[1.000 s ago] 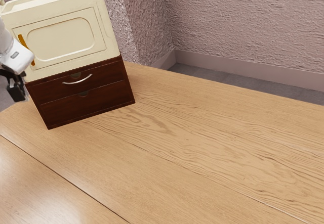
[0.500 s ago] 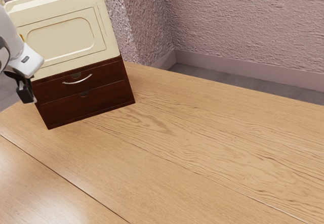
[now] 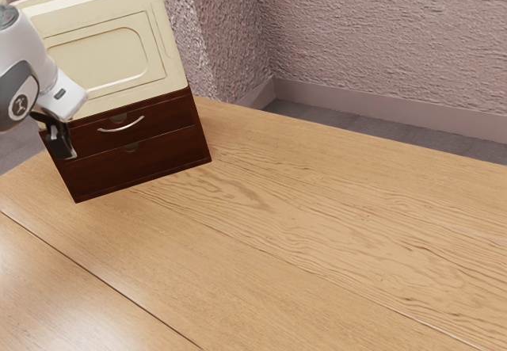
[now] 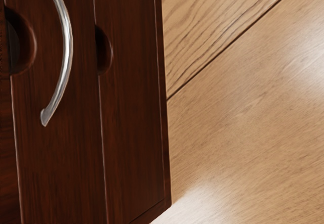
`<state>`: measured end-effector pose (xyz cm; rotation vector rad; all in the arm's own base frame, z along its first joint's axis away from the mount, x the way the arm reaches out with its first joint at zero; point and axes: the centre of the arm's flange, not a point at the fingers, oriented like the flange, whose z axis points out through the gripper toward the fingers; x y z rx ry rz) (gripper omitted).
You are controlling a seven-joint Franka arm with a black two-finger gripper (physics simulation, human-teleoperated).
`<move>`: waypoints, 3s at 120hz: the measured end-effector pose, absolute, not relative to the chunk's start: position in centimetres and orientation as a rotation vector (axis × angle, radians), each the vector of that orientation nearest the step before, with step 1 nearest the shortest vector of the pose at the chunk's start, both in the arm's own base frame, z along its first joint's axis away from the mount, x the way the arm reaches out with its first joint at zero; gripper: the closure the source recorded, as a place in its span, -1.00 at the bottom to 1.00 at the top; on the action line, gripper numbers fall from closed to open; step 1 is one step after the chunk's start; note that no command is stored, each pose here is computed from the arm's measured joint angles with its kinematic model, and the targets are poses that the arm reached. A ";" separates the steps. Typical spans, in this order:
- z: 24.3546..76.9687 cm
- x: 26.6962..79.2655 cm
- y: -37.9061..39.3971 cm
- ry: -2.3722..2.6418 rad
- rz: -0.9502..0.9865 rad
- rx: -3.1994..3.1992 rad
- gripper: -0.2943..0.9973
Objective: Pull the drawer handle with one arm to open the drawer
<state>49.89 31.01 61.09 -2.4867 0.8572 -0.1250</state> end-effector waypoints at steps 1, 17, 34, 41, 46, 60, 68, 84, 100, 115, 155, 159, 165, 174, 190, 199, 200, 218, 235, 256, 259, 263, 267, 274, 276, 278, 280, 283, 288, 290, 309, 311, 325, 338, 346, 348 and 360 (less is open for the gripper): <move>61.1 49.9 31.0 0.857 -0.126 -2.486 -0.54; 61.5 49.7 31.4 0.862 -0.142 -2.477 -0.54; 61.0 49.9 31.4 0.877 -0.139 -2.474 -0.54; 60.3 50.3 31.5 0.883 -0.132 -2.478 -0.54; 59.9 50.6 31.5 0.887 -0.129 -2.480 -0.54; 58.8 51.4 31.4 0.898 -0.128 -2.482 -0.54; 58.1 51.9 31.5 0.904 -0.130 -2.488 -0.54; 57.6 52.4 31.2 0.919 -0.142 -2.485 -0.54; 57.4 52.7 31.4 0.921 -0.146 -2.482 -0.54; 57.7 53.1 32.5 0.900 -0.145 -2.472 -0.54; 55.8 55.8 33.0 0.903 -0.168 -2.500 -0.54; 55.7 56.0 33.0 0.906 -0.169 -2.499 -0.54; 55.7 56.4 32.9 0.912 -0.173 -2.497 -0.54; 55.6 57.0 32.7 0.924 -0.176 -2.492 -0.54; 54.3 57.7 32.7 0.939 -0.167 -2.502 -0.54; 54.0 58.3 32.8 0.946 -0.168 -2.503 -0.55; 54.0 58.3 32.8 0.947 -0.169 -2.502 -0.54; 54.5 59.0 32.7 0.962 -0.182 -2.483 -0.54; 53.9 60.0 32.8 0.974 -0.188 -2.486 -0.54; 52.7 60.6 32.7 1.002 -0.180 -2.493 -0.55; 52.6 60.7 32.6 1.006 -0.181 -2.493 -0.54; 52.5 60.7 32.5 1.010 -0.182 -2.493 -0.55; 52.5 60.8 32.5 1.015 -0.183 -2.492 -0.55; 52.6 60.8 32.3 1.020 -0.188 -2.491 -0.53; 52.7 60.7 32.3 1.021 -0.190 -2.491 -0.53; 52.8 60.6 32.3 1.022 -0.193 -2.491 -0.51; 53.0 60.5 32.3 1.022 -0.196 -2.490 -0.49; 53.2 60.4 32.2 1.024 -0.201 -2.490 -0.47; 53.3 60.0 32.1 1.026 -0.206 -2.492 -0.48; 53.4 59.9 32.1 1.028 -0.207 -2.494 -0.48; 53.4 58.8 31.9 1.039 -0.213 -2.507 -0.50; 53.4 58.6 31.8 1.041 -0.214 -2.508 -0.50; 53.5 57.9 31.4 1.052 -0.220 -2.514 -0.52; 53.6 57.5 30.7 1.071 -0.231 -2.519 -0.52; 53.6 57.2 30.3 1.080 -0.234 -2.521 -0.53; 53.5 57.2 30.3 1.082 -0.234 -2.522 -0.53; 53.1 56.8 29.9 1.093 -0.233 -2.531 -0.55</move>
